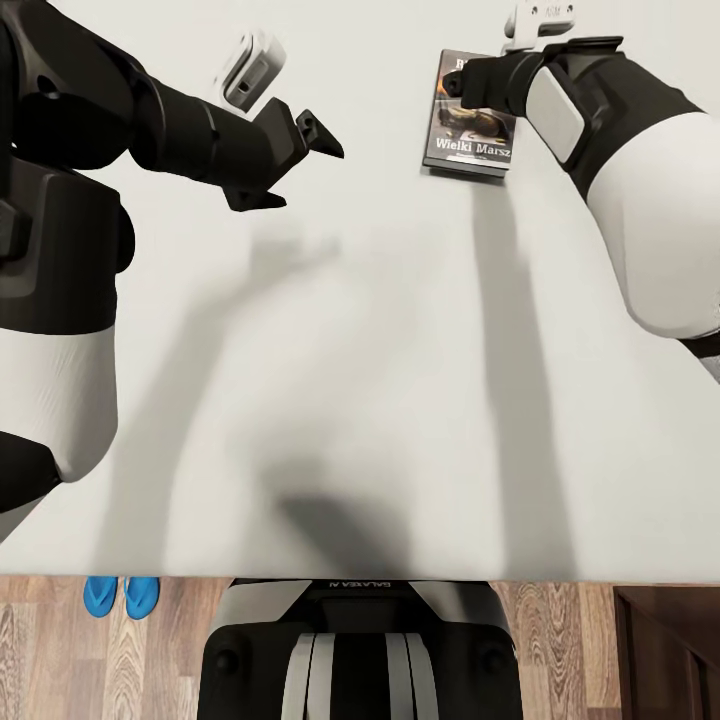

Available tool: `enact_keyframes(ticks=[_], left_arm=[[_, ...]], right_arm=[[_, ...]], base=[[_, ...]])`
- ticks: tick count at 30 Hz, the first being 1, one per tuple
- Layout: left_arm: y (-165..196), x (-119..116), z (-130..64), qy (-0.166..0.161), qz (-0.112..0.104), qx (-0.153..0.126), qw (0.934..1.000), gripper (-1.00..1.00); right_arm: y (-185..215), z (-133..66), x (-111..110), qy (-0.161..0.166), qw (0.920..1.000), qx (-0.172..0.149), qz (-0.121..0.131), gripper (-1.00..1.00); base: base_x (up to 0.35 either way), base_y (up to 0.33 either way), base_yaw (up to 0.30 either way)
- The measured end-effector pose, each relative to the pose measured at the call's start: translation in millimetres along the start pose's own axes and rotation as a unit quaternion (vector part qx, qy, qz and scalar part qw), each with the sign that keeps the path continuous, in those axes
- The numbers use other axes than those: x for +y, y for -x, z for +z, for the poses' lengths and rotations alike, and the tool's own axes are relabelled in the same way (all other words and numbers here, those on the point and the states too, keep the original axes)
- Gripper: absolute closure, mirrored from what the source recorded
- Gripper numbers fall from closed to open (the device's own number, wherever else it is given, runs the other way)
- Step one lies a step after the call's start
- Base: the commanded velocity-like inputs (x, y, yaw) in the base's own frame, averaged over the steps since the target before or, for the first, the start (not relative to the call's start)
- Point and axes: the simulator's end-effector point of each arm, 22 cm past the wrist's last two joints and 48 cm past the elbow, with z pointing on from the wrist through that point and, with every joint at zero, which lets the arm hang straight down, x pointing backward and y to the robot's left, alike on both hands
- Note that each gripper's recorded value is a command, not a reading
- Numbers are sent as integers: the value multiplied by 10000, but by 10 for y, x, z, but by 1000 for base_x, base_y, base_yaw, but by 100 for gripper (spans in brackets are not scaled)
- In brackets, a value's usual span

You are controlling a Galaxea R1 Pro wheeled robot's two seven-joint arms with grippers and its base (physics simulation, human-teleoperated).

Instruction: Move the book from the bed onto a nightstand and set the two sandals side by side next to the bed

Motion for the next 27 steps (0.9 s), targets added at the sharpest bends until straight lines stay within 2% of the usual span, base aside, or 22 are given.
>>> enact_keyframes(ticks=[13, 27], left_arm=[[-1, 4, 2, 3, -4, 2, 10000, -100], [-7, 2, 7, 2, -3, 10, 10000, -100]], right_arm=[[-4, -1, -6, -10, 10000, -19, -12, -100], [-3, 1, 12, -2, 10000, -11, -24, -100]], base=[[-12, -3, 0], [-151, -68, 0]])
